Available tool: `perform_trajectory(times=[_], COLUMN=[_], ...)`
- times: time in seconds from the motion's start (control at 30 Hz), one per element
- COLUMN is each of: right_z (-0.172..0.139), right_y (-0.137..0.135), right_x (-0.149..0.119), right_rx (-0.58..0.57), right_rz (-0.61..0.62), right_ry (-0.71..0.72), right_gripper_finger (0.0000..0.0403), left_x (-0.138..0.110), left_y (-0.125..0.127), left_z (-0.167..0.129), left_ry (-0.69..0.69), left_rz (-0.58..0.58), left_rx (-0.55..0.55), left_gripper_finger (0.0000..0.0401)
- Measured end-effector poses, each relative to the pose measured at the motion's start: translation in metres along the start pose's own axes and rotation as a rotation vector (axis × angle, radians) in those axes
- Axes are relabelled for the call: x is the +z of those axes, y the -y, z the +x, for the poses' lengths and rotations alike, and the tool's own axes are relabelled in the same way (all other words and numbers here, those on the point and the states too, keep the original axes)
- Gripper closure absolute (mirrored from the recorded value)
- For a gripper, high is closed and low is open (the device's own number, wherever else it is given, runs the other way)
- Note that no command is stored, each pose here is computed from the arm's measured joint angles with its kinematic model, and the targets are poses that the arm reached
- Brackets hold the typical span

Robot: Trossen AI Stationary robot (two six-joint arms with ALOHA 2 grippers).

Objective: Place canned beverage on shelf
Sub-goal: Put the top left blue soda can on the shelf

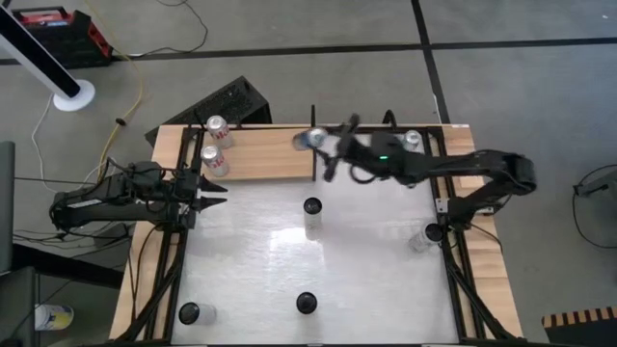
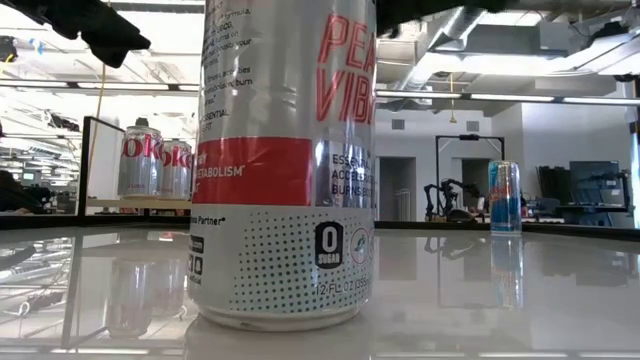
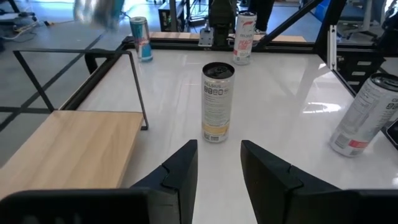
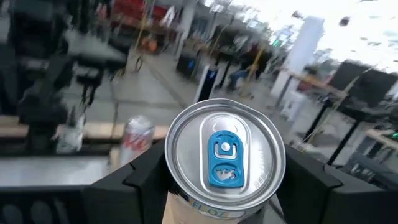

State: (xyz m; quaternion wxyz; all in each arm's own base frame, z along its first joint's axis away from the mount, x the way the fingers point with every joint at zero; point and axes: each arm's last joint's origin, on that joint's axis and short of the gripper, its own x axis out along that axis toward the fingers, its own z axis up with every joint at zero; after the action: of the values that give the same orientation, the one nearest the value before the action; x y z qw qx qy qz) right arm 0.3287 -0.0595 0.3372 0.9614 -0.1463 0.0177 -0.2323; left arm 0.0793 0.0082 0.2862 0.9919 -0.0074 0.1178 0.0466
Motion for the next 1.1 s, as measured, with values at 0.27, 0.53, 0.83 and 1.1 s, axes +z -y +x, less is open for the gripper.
perform_trajectory(times=[0.27,0.53,0.83,1.1], right_z=[0.101,0.172,0.2,0.2], right_y=[-0.029,-0.036,-0.044,-0.041], right_x=[-0.005,-0.042,-0.073,-0.079], right_rx=[0.17,0.19,0.252,0.248], right_rz=[0.033,0.1,0.159,0.166], right_ry=[-0.151,-0.307,-0.412,-0.45], right_gripper_finger=[0.0147,0.0147,0.0147,0.0147], left_x=[-0.001,-0.006,-0.005,-0.005], left_y=[0.0,0.0,0.0,0.0], left_z=[0.0,0.0,0.0,0.0], left_ry=[-0.007,-0.06,-0.056,-0.056], left_rz=[0.003,-0.012,-0.014,-0.032], left_rx=[0.0,-0.001,-0.001,-0.003], left_gripper_finger=[0.0293,0.0293,0.0293,0.0293])
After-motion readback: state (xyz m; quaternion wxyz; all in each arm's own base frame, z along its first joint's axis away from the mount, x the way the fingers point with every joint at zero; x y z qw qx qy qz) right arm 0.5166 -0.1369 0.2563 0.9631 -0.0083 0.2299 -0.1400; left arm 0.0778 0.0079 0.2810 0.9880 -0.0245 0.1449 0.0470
